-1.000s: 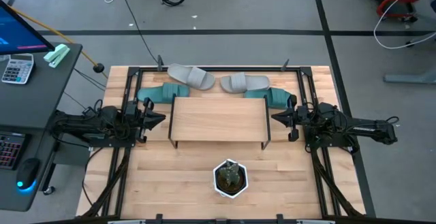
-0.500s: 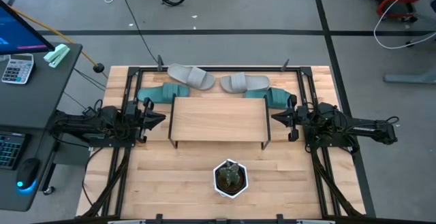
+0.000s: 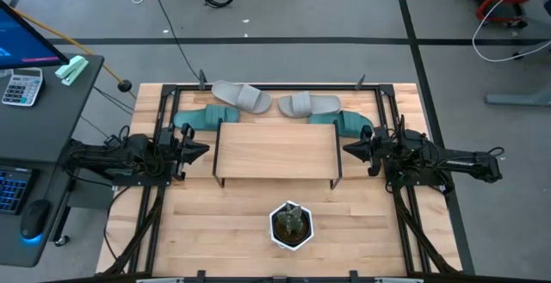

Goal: Pick and place slides into the shelf
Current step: Put the right green slipper on the shelf

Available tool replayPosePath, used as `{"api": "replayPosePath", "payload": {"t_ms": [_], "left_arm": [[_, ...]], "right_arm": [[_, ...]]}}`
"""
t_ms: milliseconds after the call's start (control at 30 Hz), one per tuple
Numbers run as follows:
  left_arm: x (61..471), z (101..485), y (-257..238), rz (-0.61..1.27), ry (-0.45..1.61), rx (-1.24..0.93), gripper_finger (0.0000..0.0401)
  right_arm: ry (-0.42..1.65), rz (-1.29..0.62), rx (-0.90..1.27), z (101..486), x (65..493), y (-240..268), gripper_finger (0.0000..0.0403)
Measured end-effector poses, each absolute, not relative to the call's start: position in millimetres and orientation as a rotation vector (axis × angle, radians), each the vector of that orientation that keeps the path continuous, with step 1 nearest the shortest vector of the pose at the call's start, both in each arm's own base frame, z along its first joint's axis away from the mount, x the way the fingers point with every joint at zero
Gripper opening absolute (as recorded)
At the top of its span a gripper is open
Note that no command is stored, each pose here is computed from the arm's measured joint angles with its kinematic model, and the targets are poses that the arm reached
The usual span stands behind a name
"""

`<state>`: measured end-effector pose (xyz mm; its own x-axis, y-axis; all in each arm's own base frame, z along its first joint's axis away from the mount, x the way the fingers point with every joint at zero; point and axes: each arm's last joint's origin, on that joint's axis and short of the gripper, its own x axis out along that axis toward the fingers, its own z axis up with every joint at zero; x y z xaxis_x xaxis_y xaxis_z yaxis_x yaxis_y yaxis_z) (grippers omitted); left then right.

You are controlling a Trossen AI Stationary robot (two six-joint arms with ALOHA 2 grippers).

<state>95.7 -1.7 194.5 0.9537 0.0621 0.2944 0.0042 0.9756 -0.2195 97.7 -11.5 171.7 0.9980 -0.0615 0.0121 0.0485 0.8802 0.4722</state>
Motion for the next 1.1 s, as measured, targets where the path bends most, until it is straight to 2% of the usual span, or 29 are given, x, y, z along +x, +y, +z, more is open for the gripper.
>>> {"api": "replayPosePath", "payload": {"t_ms": [367, 600, 733, 867, 1100], "left_arm": [[95.5, 195.0, -1.7, 0.028, -0.311, -0.228, 0.0035], [94.8, 196.8, -0.9, 0.010, -0.338, -0.481, 0.0024], [93.3, 200.9, -0.8, -0.007, -0.384, -0.528, 0.0024], [92.5, 202.3, 1.4, 0.060, -0.419, -0.552, 0.0024], [92.0, 203.3, 1.7, 0.060, -0.435, -0.585, 0.0023]], "right_arm": [[-0.031, -0.056, 0.620, 171.6, 97.8, -11.6, 0.0018], [-0.048, -0.084, 0.777, 171.6, 97.7, -12.5, 0.0018], [-0.061, -0.099, 0.901, 171.6, 97.6, -13.0, 0.0018], [-0.065, -0.101, 0.941, 171.6, 97.6, -13.1, 0.0018], [-0.083, -0.118, 1.050, 171.6, 97.6, -13.8, 0.0018]]}}
